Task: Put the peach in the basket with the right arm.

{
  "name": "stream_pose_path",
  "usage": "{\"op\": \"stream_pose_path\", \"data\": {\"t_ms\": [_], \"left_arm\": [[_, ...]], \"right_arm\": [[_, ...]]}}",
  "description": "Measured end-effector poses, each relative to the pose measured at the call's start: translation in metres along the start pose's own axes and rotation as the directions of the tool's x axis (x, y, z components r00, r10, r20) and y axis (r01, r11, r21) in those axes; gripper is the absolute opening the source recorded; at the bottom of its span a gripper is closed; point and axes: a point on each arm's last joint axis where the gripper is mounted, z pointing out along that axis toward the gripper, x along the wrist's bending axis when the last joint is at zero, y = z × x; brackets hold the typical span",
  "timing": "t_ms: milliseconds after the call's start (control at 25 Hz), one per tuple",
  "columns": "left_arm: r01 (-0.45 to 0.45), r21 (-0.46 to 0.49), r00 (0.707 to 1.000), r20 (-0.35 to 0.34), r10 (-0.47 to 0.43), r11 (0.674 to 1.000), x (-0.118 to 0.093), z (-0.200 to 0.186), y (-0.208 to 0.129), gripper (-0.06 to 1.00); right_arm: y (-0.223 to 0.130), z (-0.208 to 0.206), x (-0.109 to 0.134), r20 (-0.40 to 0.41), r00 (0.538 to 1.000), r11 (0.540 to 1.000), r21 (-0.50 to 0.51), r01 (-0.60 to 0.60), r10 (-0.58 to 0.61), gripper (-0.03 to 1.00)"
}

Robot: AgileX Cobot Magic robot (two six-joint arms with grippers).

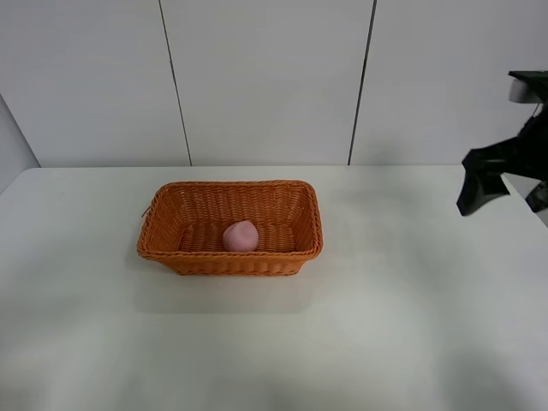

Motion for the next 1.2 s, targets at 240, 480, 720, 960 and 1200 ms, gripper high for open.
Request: {"op": "stream_pose_path", "data": {"t_ms": [240, 480, 720, 960, 1200], "left_arm": [[0.000, 0.000, 1.000, 0.000, 0.000, 1.000, 0.000, 0.000, 0.000, 0.99], [0.000, 0.000, 1.000, 0.000, 0.000, 1.000, 0.000, 0.000, 0.000, 0.99], [0.000, 0.000, 1.000, 0.000, 0.000, 1.000, 0.000, 0.000, 0.000, 0.99], [0.000, 0.000, 1.000, 0.000, 0.000, 1.000, 0.000, 0.000, 0.000, 0.99], [0.000, 0.000, 1.000, 0.000, 0.000, 1.000, 0.000, 0.000, 0.000, 0.99]], "right_arm": [[-0.091, -0.005, -0.003, 0.003, 1.000, 0.982, -0.185, 0.030, -0.030, 0.64], [-0.163, 0.002, -0.005, 0.010, 0.999, 0.920, -0.389, 0.049, -0.049, 0.64], [-0.202, -0.011, -0.008, 0.041, 0.997, 0.827, -0.557, 0.075, -0.062, 0.64], [-0.223, -0.019, -0.009, 0.047, 0.998, 0.745, -0.664, 0.061, -0.040, 0.64], [-0.243, -0.026, -0.009, 0.047, 0.998, 0.648, -0.759, 0.061, -0.039, 0.64]]}}
